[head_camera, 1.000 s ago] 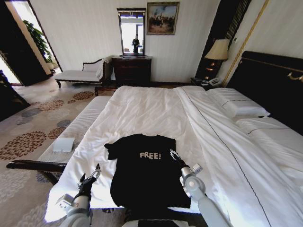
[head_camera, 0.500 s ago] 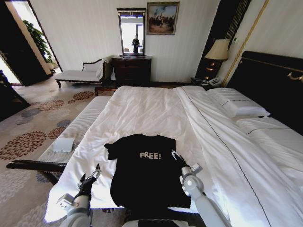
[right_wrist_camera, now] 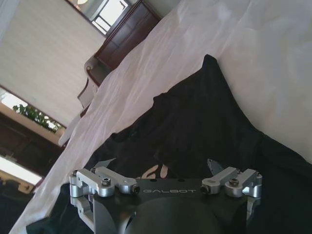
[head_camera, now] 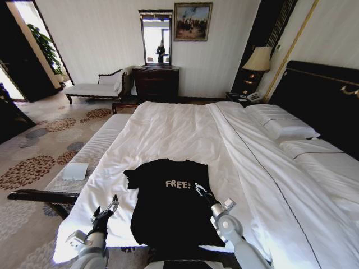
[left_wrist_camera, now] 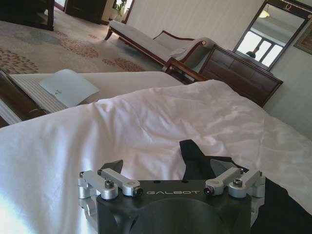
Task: Fold the clothes on the bed.
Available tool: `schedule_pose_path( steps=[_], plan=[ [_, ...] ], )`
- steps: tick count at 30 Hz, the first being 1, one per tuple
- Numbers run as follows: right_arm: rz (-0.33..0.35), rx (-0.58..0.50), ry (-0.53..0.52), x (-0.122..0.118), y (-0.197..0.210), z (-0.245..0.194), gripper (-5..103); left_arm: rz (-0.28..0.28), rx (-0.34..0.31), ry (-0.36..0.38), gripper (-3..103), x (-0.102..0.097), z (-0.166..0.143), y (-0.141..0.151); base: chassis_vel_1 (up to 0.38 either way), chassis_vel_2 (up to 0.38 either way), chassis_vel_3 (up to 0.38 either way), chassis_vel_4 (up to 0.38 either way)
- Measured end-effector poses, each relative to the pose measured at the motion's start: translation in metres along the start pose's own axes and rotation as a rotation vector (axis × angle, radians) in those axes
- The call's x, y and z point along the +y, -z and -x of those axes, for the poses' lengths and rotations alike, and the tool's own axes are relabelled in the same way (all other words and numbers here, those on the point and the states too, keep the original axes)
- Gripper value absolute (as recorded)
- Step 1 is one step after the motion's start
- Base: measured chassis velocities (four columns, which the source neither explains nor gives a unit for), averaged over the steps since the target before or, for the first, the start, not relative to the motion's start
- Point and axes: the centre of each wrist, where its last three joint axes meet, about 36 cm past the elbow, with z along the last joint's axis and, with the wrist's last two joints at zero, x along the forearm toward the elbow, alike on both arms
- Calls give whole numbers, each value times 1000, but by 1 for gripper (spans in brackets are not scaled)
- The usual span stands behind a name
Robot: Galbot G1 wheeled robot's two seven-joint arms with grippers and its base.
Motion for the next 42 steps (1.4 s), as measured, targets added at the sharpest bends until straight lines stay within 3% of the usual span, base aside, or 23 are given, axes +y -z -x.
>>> schedule_pose_path(
  steps=[4, 9, 12, 14, 17, 22, 25, 28, 31, 37, 42],
  plan=[
    [-84, 41, 29, 0, 6, -25, 100, 0, -2, 8, 100, 3, 1, -2, 0, 0, 0, 0],
    [-109, -7, 42, 7, 9, -29, 100, -3, 0, 12, 100, 4, 5, -5, 0, 0, 0, 0],
    [-118, -192, 0, 19, 12, -16, 100, -9, -20, 14, 100, 6, 20, -2, 0, 0, 0, 0],
    [-119, -228, -11, 20, 12, -14, 100, -12, -26, 14, 100, 7, 25, 1, 0, 0, 0, 0],
    [-120, -375, -100, 31, 18, -9, 100, -62, -43, -1, 100, 10, 61, 19, 0, 0, 0, 0],
    [-191, -466, -210, 35, 13, -6, 100, -94, -6, -48, 100, 9, 95, 14, 0, 0, 0, 0],
    [-181, -469, -248, 36, 9, -4, 100, -150, 17, -83, 100, 3, 102, 8, 0, 0, 0, 0],
    [-155, -449, -284, 40, 2, 2, 100, -265, 43, -108, 100, -4, 119, 0, 0, 0, 0, 0],
    [-143, -432, -306, 39, -2, 4, 100, -306, 60, -95, 100, -9, 140, -5, 0, 0, 0, 0],
    [-118, -402, -333, 37, -4, 7, 100, -305, 86, -47, 100, -13, 184, -14, 0, 0, 0, 0],
    [-98, -381, -347, 37, -6, 7, 100, -288, 108, -27, 100, -15, 200, -25, 0, 0, 0, 0]
  ],
)
